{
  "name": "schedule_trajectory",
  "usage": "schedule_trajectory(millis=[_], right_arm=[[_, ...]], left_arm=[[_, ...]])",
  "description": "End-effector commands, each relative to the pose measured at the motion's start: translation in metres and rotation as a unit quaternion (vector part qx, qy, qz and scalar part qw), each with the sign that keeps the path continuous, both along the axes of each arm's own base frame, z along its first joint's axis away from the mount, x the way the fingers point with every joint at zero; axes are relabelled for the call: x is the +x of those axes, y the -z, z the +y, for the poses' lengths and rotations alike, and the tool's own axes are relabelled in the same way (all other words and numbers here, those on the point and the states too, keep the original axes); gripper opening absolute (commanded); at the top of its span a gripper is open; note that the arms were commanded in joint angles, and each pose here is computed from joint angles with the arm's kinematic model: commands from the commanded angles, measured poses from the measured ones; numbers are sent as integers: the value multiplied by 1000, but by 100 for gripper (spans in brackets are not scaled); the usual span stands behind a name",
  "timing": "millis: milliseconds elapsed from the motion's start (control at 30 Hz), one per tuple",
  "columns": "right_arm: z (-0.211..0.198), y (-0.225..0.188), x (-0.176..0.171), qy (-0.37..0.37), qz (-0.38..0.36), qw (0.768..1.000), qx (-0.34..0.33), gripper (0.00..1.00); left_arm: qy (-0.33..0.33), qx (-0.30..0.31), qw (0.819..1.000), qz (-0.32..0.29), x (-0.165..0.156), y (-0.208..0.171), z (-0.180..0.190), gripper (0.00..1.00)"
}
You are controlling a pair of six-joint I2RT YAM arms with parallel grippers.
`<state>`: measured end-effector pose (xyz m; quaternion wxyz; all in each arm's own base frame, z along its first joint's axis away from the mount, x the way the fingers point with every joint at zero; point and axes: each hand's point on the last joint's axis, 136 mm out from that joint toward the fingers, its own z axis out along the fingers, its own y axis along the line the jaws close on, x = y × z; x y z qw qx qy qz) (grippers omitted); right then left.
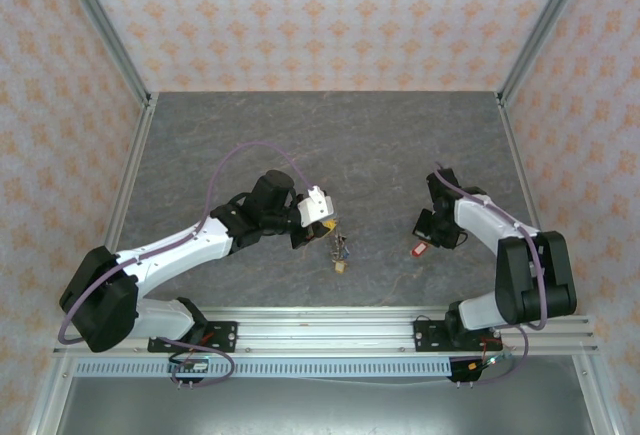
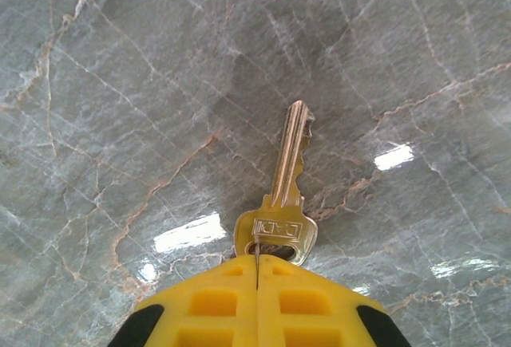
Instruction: Put the keys on the keyring
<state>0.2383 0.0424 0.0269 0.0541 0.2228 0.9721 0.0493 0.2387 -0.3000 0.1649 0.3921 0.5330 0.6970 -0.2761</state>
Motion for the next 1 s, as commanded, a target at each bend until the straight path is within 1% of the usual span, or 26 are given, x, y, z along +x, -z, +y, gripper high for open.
schedule_trajectory(millis=[0, 100, 200, 300, 400, 467, 567, 700, 833, 967], right_arm=[[0, -15, 2, -9, -19, 1000, -5, 0], [10, -32, 9, -23, -60, 998, 26, 0], [28, -61, 23, -38, -143, 986, 80, 0], [53, -100, 37, -67, -256, 951, 158, 0], [68, -133, 41, -99, -349, 910, 201, 0], [76, -149, 39, -126, -393, 885, 218, 0], [83, -169, 33, -172, -446, 851, 217, 0], [97, -180, 17, -261, -498, 801, 204, 0], [112, -184, 4, -339, -522, 761, 184, 0], [131, -187, -12, -423, -538, 709, 171, 0]], left_arm=[[14, -22, 1000, -18, 1, -20, -8, 0], [13, -25, 999, -15, 1, -20, -9, 0], [12, -30, 999, -15, 1, -21, -10, 0], [11, -33, 999, -15, 2, -23, -10, 0], [11, -36, 999, -17, 2, -25, -11, 0], [11, -38, 999, -18, 2, -26, -11, 0], [14, -43, 999, -15, 0, -27, -12, 0], [17, -50, 999, -12, 0, -29, -14, 0], [19, -54, 998, -15, 0, -31, -16, 0], [23, -54, 998, -17, -1, -31, -17, 0]])
